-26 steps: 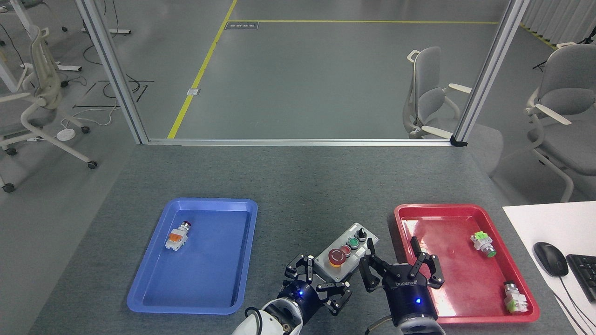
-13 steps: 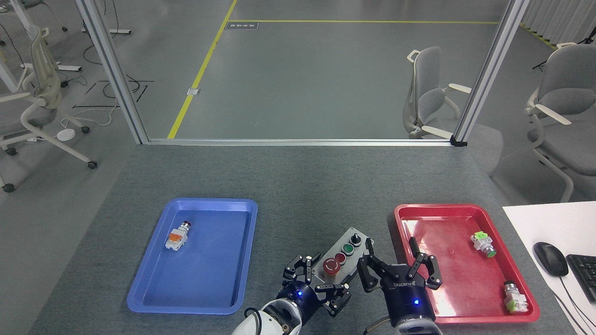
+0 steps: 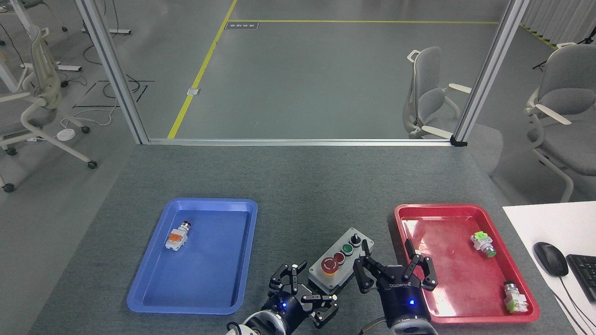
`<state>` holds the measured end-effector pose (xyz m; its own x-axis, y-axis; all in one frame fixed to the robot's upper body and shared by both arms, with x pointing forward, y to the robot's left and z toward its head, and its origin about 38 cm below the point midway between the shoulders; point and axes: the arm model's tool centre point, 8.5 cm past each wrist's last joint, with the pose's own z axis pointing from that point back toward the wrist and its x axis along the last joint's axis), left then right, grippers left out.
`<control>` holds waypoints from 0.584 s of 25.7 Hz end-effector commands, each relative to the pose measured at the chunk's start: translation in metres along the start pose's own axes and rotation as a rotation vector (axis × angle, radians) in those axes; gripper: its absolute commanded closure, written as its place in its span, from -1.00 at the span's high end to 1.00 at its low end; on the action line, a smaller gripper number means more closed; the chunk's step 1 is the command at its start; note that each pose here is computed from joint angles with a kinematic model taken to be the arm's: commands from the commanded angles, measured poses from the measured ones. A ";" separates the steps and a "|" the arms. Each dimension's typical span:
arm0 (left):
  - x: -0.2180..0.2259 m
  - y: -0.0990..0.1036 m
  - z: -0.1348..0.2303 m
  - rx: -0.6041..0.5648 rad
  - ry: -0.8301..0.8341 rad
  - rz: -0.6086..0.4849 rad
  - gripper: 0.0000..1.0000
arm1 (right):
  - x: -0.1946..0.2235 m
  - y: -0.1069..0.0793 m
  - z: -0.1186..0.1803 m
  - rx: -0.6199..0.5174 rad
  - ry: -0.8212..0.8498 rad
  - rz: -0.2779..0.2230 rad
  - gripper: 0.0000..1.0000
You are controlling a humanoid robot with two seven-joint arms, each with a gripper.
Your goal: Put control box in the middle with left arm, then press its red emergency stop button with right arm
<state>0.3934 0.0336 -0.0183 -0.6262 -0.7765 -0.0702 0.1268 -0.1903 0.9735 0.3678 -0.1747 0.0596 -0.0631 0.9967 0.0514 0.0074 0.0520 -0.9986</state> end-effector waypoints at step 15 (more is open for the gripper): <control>-0.187 0.057 0.141 0.268 0.318 0.037 0.98 | 0.018 0.001 0.000 0.010 -0.032 -0.016 0.95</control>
<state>0.3958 0.2069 0.0531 -0.4502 -0.8908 -0.0611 -0.0220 -0.0574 0.9981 0.3674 -0.1595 0.0595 -0.0849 0.9941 0.0670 -0.0008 0.0672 -0.9977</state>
